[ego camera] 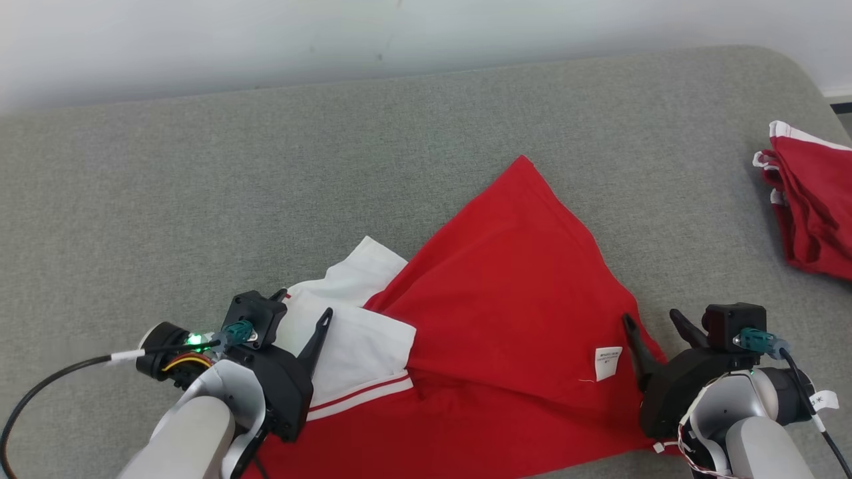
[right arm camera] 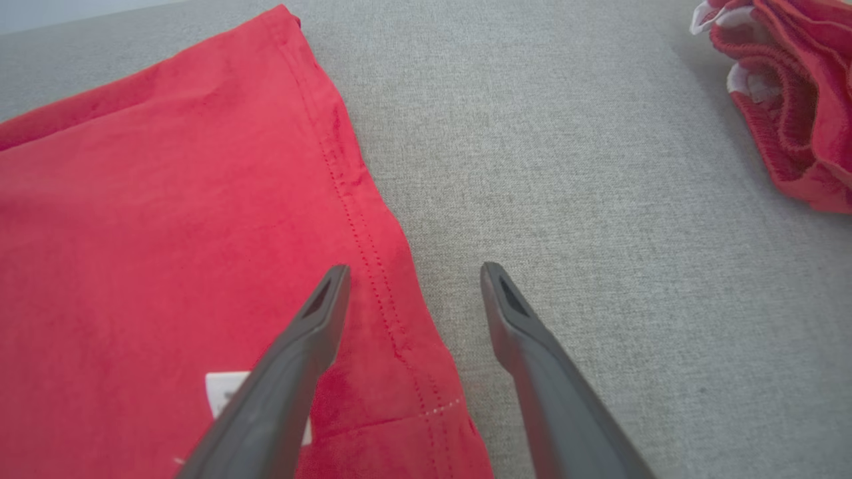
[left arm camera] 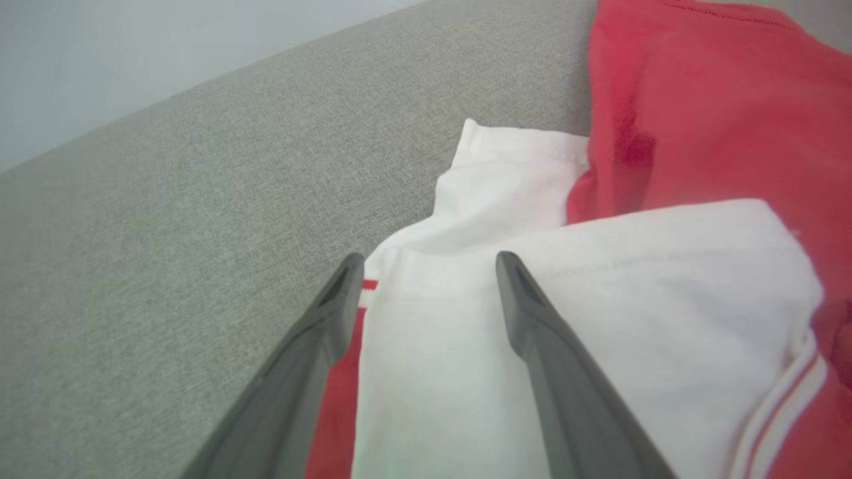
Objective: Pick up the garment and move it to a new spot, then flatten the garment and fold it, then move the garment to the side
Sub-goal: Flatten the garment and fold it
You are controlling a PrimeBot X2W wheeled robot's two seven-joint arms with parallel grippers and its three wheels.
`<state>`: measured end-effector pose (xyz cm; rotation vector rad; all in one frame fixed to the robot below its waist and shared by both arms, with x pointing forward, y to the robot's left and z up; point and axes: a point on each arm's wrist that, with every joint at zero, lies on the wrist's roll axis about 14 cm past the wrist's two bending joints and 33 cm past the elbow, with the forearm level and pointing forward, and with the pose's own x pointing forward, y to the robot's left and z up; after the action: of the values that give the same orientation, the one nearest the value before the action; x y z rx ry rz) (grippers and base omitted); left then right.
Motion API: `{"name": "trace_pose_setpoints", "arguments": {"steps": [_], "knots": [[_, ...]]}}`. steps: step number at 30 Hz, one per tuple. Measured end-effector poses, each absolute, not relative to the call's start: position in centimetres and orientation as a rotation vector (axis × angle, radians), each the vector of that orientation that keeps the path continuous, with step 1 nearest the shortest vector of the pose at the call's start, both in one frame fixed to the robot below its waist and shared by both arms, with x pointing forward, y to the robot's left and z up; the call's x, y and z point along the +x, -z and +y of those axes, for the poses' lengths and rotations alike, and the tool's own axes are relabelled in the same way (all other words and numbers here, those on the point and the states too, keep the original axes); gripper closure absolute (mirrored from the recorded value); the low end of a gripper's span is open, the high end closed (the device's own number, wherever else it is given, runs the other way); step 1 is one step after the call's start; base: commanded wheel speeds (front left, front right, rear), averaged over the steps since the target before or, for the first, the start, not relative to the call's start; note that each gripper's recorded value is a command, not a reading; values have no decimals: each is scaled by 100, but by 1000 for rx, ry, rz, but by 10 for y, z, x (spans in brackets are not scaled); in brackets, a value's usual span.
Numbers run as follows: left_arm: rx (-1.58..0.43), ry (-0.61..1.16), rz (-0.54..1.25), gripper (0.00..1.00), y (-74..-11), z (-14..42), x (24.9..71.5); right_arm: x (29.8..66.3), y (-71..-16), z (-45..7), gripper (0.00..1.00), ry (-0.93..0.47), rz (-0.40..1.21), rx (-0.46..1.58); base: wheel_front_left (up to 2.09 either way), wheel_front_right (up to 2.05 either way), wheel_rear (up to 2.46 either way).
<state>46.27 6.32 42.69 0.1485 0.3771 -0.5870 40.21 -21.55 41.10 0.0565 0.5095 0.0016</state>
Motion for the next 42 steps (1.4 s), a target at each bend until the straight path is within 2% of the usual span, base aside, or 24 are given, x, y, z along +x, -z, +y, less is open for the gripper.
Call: {"name": "trace_pose_setpoints", "arguments": {"steps": [12,13,14,15,17,18,19,20,22,23,24,25,30,37,42], "knots": [[82,577,457,0,-413,65,467,397,-408,-223,0,23,515,72,0,0,0],[78,575,461,3,-413,66,468,397,-409,-223,0,26,515,72,0,0,0],[74,572,464,15,-414,67,468,397,-409,-224,0,27,515,73,0,0,0],[69,570,463,22,-415,67,469,396,-408,-224,0,28,515,74,0,0,0],[69,571,463,56,-415,68,468,395,-407,-224,0,28,518,76,0,0,0],[66,570,465,60,-415,69,468,395,-407,-223,0,28,518,76,0,0,0],[65,571,469,73,-415,70,468,395,-407,-223,0,26,518,77,0,0,0],[66,573,470,79,-415,69,467,396,-407,-222,0,25,518,77,0,0,0],[67,576,470,80,-415,69,466,396,-407,-221,0,23,518,78,0,0,0],[65,580,471,85,-414,68,465,396,-407,-221,0,21,519,78,0,0,0],[61,582,473,97,-414,67,464,397,-406,-220,0,19,519,79,0,0,0],[61,586,474,100,-413,66,462,397,-406,-219,0,18,520,79,0,0,0],[45,577,448,100,-417,69,464,398,-403,-218,0,15,535,80,0,0,0],[-112,522,386,100,-438,81,473,399,-397,-223,0,35,596,75,0,0,0],[-132,513,378,100,-444,89,476,398,-389,-222,0,37,654,75,0,0,0]]}}
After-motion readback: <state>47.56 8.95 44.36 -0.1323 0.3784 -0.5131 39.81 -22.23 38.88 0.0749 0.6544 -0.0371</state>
